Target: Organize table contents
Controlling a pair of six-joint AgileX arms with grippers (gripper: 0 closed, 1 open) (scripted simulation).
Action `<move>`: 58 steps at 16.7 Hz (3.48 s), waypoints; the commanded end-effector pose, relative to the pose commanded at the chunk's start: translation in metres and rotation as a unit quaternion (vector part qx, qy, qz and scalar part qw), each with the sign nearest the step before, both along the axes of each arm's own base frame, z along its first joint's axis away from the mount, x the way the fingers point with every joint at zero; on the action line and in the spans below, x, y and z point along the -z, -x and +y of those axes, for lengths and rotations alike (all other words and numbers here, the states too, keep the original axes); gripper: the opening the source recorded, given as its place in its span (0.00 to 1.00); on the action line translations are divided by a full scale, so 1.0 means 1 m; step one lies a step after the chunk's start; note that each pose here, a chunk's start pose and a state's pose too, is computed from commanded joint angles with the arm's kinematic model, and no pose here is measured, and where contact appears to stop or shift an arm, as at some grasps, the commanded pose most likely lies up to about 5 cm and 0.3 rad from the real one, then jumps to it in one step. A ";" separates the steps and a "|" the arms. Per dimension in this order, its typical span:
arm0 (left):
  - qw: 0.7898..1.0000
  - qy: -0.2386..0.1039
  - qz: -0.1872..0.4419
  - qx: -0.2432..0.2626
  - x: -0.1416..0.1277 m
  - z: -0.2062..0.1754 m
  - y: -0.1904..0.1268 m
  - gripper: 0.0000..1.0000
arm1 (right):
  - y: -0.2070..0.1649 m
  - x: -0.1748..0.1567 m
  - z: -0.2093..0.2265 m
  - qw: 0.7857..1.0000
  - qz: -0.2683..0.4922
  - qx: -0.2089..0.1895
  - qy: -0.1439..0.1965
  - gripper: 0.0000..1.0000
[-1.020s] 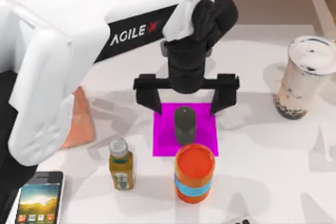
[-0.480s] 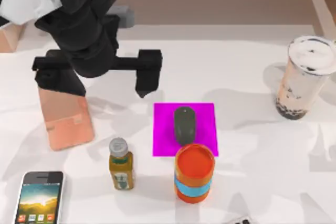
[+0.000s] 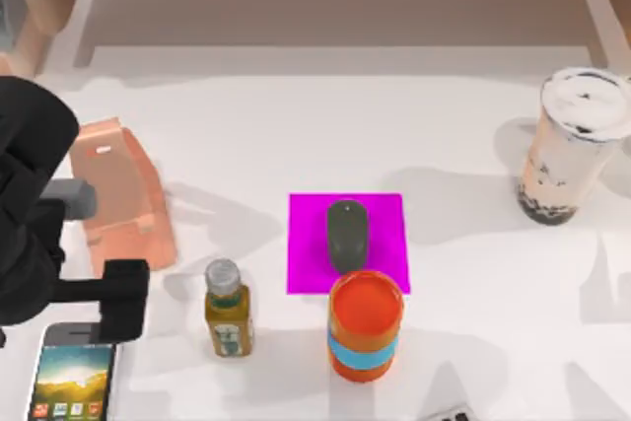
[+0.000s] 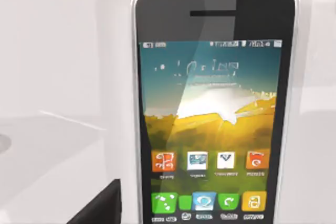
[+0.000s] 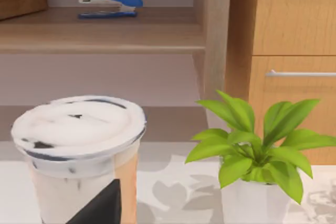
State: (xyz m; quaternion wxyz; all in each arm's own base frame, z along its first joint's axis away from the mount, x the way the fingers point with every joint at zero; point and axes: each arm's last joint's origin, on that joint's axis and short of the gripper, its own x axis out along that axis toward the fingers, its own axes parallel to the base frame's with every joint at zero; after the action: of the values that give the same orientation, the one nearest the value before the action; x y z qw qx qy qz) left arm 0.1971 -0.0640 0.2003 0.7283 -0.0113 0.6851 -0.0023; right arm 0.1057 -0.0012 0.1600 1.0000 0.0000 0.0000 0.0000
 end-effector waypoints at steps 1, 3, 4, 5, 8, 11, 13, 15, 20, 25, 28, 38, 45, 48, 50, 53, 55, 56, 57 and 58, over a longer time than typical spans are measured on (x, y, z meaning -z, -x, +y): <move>1.000 -0.005 0.007 -0.002 0.009 0.003 0.006 1.00 | 0.000 0.000 0.000 1.000 0.000 0.000 0.000 1.00; 1.000 -0.013 0.017 -0.002 0.022 0.004 0.013 1.00 | 0.000 0.000 0.000 1.000 0.000 0.000 0.000 1.00; 1.000 -0.015 0.020 -0.002 0.026 0.004 0.014 1.00 | 0.000 0.000 0.000 1.000 0.000 0.000 0.000 1.00; 1.000 -0.015 0.021 -0.001 0.027 0.004 0.015 1.00 | 0.000 0.000 0.000 1.000 0.000 0.000 0.000 1.00; 1.000 -0.015 0.021 -0.001 0.027 0.004 0.015 1.00 | 0.000 0.000 0.000 1.000 0.000 0.000 0.000 1.00; 1.000 -0.016 0.023 -0.001 0.030 0.004 0.014 1.00 | 0.000 0.000 0.000 1.000 0.000 0.000 0.000 1.00; 1.000 -0.016 0.024 -0.001 0.042 0.004 0.013 1.00 | 0.000 0.000 0.000 1.000 0.000 0.000 0.000 1.00; 1.000 -0.015 0.020 -0.001 0.059 0.003 0.010 1.00 | 0.000 0.000 0.000 1.000 0.000 0.000 0.000 1.00; 1.000 -0.015 0.020 -0.001 0.095 0.005 0.013 1.00 | 0.000 0.000 0.000 1.000 0.000 0.000 0.000 1.00; 1.000 -0.015 0.021 -0.001 0.097 0.005 0.013 0.92 | 0.000 0.000 0.000 1.000 0.000 0.000 0.000 1.00; 1.000 -0.015 0.021 -0.001 0.097 0.005 0.013 0.70 | 0.000 0.000 0.000 1.000 0.000 0.000 0.000 1.00; 1.000 -0.015 0.021 -0.001 0.097 0.005 0.013 0.00 | 0.000 0.000 0.000 1.000 0.000 0.000 0.000 1.00; 1.000 -0.015 0.021 -0.001 0.097 0.005 0.013 0.00 | 0.000 0.000 0.000 1.000 0.000 0.000 0.000 1.00; 1.000 -0.008 0.007 0.000 0.081 0.003 0.010 0.00 | 0.000 0.000 0.000 1.000 0.000 0.000 0.000 1.00; 1.000 -0.010 0.012 0.000 0.073 0.004 0.011 0.00 | 0.000 0.000 0.000 1.000 0.000 0.000 0.000 1.00; 1.000 -0.010 0.014 0.000 0.059 0.004 0.012 0.00 | 0.000 0.000 0.000 1.000 0.000 0.000 0.000 1.00; 1.000 -0.010 0.012 0.000 0.057 0.004 0.012 0.00 | 0.000 0.000 0.000 1.000 0.000 0.000 0.000 1.00; 1.000 -0.010 0.012 0.000 0.057 0.004 0.012 0.00 | 0.000 0.000 0.000 1.000 0.000 0.000 0.000 1.00; 1.000 -0.011 0.014 0.001 0.058 0.004 0.012 0.00 | 0.000 0.000 0.000 1.000 0.000 0.000 0.000 1.00; 1.000 -0.011 0.013 0.000 0.058 0.004 0.012 0.00 | 0.000 0.000 0.000 1.000 0.000 0.000 0.000 1.00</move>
State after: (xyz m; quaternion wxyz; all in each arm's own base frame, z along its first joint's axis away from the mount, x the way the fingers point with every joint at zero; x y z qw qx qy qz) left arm 0.1853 -0.0598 0.1424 0.7191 -0.0032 0.6949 0.0052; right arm 0.1057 -0.0012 0.1600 1.0000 0.0000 0.0000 0.0000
